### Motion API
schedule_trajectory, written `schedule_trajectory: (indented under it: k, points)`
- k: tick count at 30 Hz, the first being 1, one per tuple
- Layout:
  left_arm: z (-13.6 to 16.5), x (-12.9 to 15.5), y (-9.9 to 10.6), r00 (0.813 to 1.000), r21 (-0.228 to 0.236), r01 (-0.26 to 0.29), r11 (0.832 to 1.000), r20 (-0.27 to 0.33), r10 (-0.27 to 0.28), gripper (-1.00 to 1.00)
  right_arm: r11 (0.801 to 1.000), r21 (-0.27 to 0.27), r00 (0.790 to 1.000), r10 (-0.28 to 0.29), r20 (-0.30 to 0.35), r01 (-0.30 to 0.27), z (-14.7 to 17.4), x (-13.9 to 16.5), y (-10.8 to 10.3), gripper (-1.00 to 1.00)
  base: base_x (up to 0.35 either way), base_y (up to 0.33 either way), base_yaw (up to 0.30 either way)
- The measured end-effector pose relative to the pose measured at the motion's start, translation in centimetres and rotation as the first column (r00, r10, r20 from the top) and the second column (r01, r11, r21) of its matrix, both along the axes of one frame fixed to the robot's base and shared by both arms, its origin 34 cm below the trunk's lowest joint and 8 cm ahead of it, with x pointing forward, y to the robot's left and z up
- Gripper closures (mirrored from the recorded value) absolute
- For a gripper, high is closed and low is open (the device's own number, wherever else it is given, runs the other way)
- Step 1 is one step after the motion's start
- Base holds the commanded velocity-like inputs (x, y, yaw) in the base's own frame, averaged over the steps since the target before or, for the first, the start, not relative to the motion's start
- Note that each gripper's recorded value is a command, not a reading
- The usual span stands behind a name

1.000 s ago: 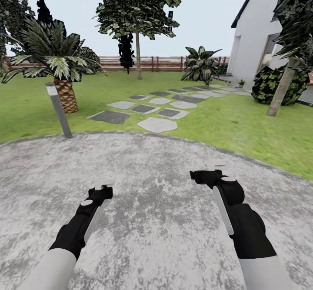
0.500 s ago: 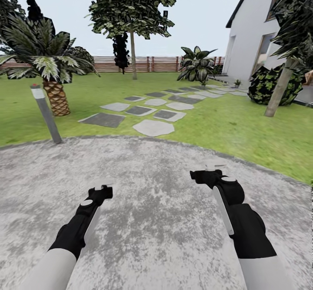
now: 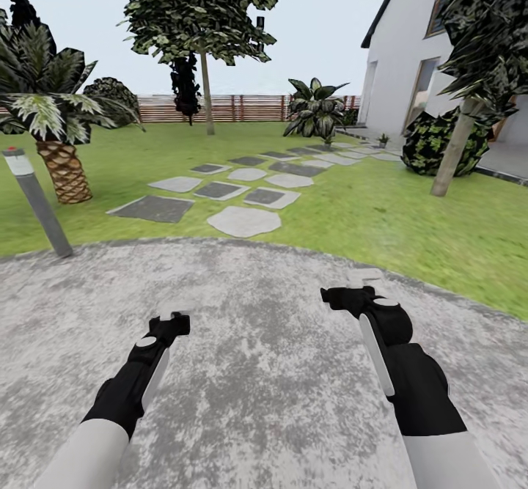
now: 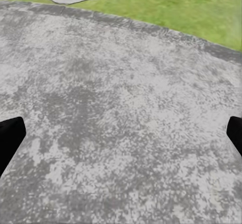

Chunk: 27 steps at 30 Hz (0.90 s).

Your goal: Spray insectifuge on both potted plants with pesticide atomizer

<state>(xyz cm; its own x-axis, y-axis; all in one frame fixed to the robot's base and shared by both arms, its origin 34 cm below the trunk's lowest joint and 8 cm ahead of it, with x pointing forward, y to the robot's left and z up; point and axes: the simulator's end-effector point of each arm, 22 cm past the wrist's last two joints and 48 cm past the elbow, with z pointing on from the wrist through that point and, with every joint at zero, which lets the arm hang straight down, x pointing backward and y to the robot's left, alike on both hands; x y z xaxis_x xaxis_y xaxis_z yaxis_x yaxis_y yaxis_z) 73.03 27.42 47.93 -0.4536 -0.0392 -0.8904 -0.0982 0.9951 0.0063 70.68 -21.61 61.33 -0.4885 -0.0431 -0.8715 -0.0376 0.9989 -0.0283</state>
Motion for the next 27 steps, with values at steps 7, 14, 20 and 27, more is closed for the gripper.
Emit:
schedule_trajectory:
  k: [7,14,20,27]
  points:
    - [-0.01,-0.02,0.0,1.0,-0.001,0.0,1.0,0.0,0.0,1.0,1.0,0.0,1.0,0.0,0.0,0.0,0.0,0.0,-0.01,-1.0,0.347,0.0,0.0]
    - [0.01,0.0,-0.01,1.0,-0.001,0.0,1.0,0.0,0.0,1.0,1.0,0.0,1.0,0.0,0.0,0.0,0.0,0.0,-0.01,-1.0,0.347,0.0,-0.001]
    - [0.0,0.0,-0.06,1.0,0.001,0.001,1.0,0.0,-0.001,1.0,1.0,0.0,1.0,-0.001,0.0,0.001,0.0,0.0,-0.05,-1.0,0.347,0.0,-0.162]
    - [-0.01,-0.02,-0.06,1.0,0.001,0.002,1.0,0.0,-0.002,1.0,1.0,-0.001,1.0,-0.002,0.0,0.002,0.0,0.0,-0.06,-1.0,0.347,0.0,-0.252]
